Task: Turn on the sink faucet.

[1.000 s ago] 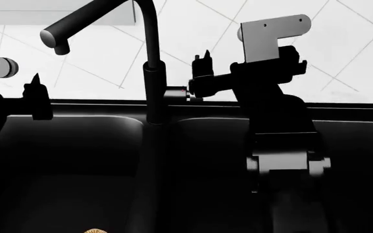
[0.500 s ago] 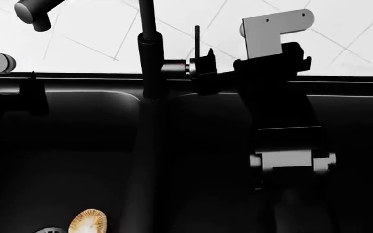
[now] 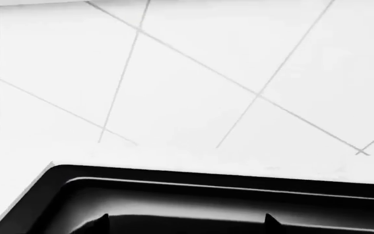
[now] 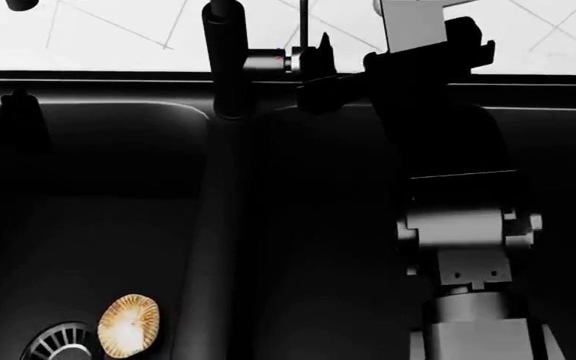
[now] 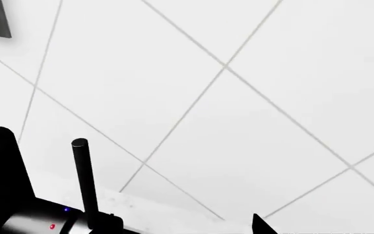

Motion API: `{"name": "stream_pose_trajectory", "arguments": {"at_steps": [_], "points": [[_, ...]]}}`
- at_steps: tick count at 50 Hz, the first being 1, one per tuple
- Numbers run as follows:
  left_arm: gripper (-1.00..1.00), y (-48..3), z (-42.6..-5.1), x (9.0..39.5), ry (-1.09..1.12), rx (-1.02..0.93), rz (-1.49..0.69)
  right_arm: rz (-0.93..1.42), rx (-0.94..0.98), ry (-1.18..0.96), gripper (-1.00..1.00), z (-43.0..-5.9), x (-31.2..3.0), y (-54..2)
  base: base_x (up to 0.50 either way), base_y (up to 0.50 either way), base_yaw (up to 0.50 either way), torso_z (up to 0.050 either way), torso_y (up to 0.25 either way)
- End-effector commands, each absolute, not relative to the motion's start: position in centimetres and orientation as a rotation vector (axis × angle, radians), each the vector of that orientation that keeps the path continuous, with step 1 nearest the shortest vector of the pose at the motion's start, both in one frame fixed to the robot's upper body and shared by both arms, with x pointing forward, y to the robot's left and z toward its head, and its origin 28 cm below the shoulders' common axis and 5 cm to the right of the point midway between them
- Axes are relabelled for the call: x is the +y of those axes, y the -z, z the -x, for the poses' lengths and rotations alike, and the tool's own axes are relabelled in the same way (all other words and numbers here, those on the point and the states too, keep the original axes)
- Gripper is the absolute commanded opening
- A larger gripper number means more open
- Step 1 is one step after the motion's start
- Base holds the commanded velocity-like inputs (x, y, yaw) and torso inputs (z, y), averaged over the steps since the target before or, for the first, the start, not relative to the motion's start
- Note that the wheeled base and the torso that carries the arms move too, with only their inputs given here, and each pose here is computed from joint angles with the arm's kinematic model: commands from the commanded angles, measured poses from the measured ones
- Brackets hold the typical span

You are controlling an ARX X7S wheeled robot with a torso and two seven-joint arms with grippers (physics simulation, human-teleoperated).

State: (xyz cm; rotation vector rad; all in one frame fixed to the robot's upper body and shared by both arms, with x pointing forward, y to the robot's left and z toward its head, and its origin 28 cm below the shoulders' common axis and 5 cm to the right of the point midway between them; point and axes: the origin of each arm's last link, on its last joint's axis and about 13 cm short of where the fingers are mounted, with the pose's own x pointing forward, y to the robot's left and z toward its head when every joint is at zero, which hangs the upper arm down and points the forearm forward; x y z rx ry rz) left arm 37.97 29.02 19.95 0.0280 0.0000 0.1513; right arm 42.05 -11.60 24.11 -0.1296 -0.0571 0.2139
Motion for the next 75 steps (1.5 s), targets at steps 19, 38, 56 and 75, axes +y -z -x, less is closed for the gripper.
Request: {"name": "stream_pose_trajectory", "arguments": {"at_steps": [19,38,56,75], "points": [[1.0,-21.5,-38.1,28.9,-0.149,-0.018,-0.054,0.139,-0.056,-0.199,1.0,-40.8,-12.6,-24.0,0.02,0.22,0.0,0.0,0.0],[1.0,-21.0,-38.1,28.4,-0.135,-0.017,-0.062,0.109,-0.063,-0.171,1.0,-40.6,-13.3,-23.7,0.13,0.09,0.0,0.0,0.0],[1.0,-20.4,-38.1,28.7,-0.146,-0.006,-0.049,0.146,-0.048,-0.199,1.0,-43.9,-12.7,-24.5,0.16,0.0,0.0,0.0,0.0],[1.0,-19.7,-37.8,28.6,-0.143,0.006,-0.04,0.113,0.018,-0.165,1.0,-43.9,-12.5,-24.7,0.0,0.0,0.0,0.0,0.0]]}}
